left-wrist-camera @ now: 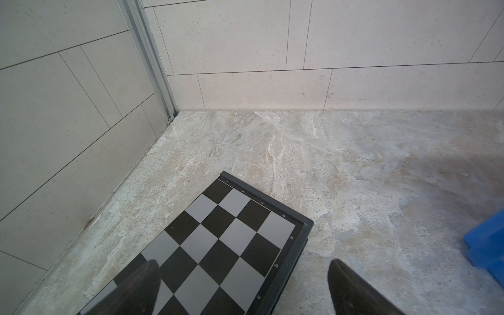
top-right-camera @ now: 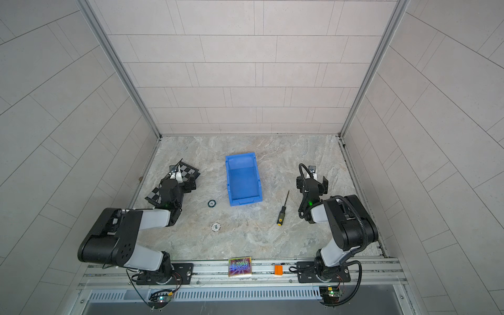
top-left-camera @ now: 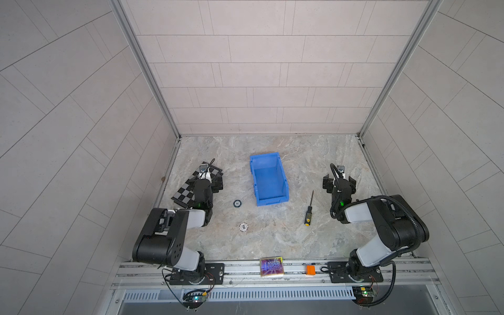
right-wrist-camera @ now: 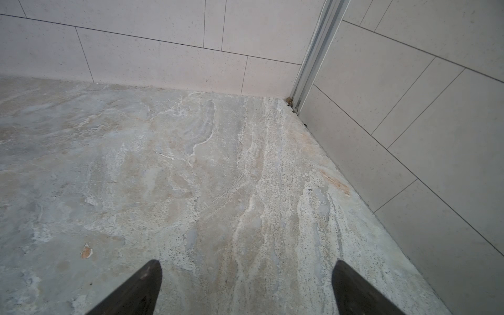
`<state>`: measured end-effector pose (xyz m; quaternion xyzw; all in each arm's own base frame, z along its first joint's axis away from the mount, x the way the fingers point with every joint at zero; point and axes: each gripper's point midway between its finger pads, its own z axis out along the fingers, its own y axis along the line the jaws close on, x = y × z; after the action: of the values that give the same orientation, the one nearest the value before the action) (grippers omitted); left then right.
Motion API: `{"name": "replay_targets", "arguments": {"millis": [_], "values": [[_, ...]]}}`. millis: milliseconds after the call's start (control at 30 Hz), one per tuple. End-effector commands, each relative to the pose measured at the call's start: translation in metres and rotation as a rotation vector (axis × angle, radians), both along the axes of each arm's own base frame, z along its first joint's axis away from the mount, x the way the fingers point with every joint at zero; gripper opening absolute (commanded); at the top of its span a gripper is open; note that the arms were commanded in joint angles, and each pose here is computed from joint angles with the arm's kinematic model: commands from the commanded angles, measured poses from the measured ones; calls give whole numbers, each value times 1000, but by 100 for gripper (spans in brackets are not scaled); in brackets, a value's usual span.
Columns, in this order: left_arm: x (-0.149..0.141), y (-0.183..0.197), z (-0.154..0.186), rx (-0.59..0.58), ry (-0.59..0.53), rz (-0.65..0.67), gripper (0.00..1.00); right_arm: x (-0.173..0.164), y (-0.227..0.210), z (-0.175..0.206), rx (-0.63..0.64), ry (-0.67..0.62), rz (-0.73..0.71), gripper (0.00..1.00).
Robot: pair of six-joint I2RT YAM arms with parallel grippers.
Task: Put the screwdriver in the bin
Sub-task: Pick up the screwdriver from the center of the table.
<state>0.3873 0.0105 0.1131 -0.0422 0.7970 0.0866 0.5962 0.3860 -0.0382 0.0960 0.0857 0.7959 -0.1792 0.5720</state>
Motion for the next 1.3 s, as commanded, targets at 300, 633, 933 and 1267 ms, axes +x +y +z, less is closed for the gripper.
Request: {"name": "replay_targets", "arguments": {"millis": [300, 633, 933, 1267], "values": [[-1, 15, 23, -13, -31, 86, 99, -5, -4, 11, 8, -15, -8, 99], [-7, 1, 198, -241, -130, 54, 99, -19, -7, 88, 155, 194, -49, 99], [14, -66, 179, -383, 117, -256, 99, -55, 21, 123, 370, 303, 24, 99], [-1, -79, 160, -379, 116, -285, 100, -96, 101, 76, 474, 442, 134, 99]]}}
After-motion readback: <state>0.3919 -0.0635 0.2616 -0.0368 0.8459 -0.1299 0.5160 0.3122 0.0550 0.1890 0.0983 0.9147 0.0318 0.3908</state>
